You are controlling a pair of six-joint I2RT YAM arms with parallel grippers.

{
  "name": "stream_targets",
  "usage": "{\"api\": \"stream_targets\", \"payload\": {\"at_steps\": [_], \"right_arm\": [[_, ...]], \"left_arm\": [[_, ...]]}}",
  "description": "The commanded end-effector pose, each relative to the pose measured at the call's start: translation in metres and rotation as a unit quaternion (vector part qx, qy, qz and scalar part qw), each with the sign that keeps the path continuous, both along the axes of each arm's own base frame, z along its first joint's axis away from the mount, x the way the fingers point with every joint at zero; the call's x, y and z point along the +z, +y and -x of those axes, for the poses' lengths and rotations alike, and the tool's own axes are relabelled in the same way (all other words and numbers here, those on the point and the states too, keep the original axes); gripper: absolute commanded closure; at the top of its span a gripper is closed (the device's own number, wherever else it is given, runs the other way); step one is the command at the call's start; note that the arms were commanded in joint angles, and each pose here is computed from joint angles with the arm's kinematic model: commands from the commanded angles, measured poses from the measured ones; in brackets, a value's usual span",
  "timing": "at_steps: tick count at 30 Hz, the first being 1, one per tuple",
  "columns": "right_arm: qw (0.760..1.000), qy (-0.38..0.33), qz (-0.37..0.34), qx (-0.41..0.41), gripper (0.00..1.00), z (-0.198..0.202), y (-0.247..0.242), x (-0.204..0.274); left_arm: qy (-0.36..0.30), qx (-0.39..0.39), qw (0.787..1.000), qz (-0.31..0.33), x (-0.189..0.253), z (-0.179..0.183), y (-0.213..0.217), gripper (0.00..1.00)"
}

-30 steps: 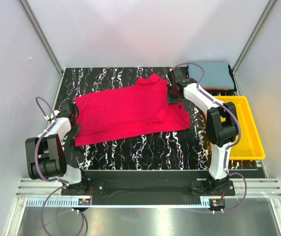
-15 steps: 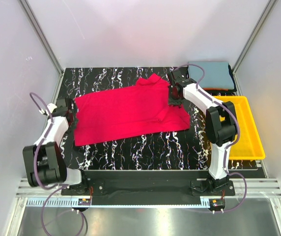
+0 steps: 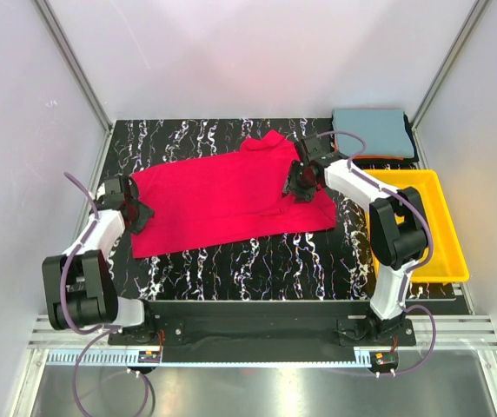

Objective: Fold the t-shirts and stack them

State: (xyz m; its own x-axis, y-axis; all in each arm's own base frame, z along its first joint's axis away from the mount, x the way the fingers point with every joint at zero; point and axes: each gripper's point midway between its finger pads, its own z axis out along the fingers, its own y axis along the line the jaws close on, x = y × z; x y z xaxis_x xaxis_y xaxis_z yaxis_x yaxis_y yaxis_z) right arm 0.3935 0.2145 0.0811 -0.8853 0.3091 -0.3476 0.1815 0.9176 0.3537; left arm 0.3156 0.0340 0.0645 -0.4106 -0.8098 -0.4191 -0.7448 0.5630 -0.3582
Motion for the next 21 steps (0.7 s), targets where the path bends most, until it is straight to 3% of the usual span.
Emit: {"api": "stream_targets", "payload": {"at_steps": [1,6,15,21], "right_arm": [[0.997,0.012,-0.062,-0.048,0.48,0.000,0.025,0.000],[0.989,0.044,-0.101,-0.094,0.48,0.005,0.033,-0.011],[0.976,0.096,-0.113,-0.159,0.51,0.013,0.034,-0.033],[0.971,0.113,-0.117,-0.174,0.53,0.013,0.036,-0.042]], "left_arm": [[-0.026,-0.044,0.998,0.032,0.002,-0.013,-0.017,0.56],[-0.021,-0.030,0.999,0.028,-0.005,-0.007,-0.014,0.56],[0.022,0.018,1.000,0.005,-0.030,0.016,-0.002,0.57],[0.054,0.006,0.998,0.020,-0.045,0.018,-0.007,0.57]]}}
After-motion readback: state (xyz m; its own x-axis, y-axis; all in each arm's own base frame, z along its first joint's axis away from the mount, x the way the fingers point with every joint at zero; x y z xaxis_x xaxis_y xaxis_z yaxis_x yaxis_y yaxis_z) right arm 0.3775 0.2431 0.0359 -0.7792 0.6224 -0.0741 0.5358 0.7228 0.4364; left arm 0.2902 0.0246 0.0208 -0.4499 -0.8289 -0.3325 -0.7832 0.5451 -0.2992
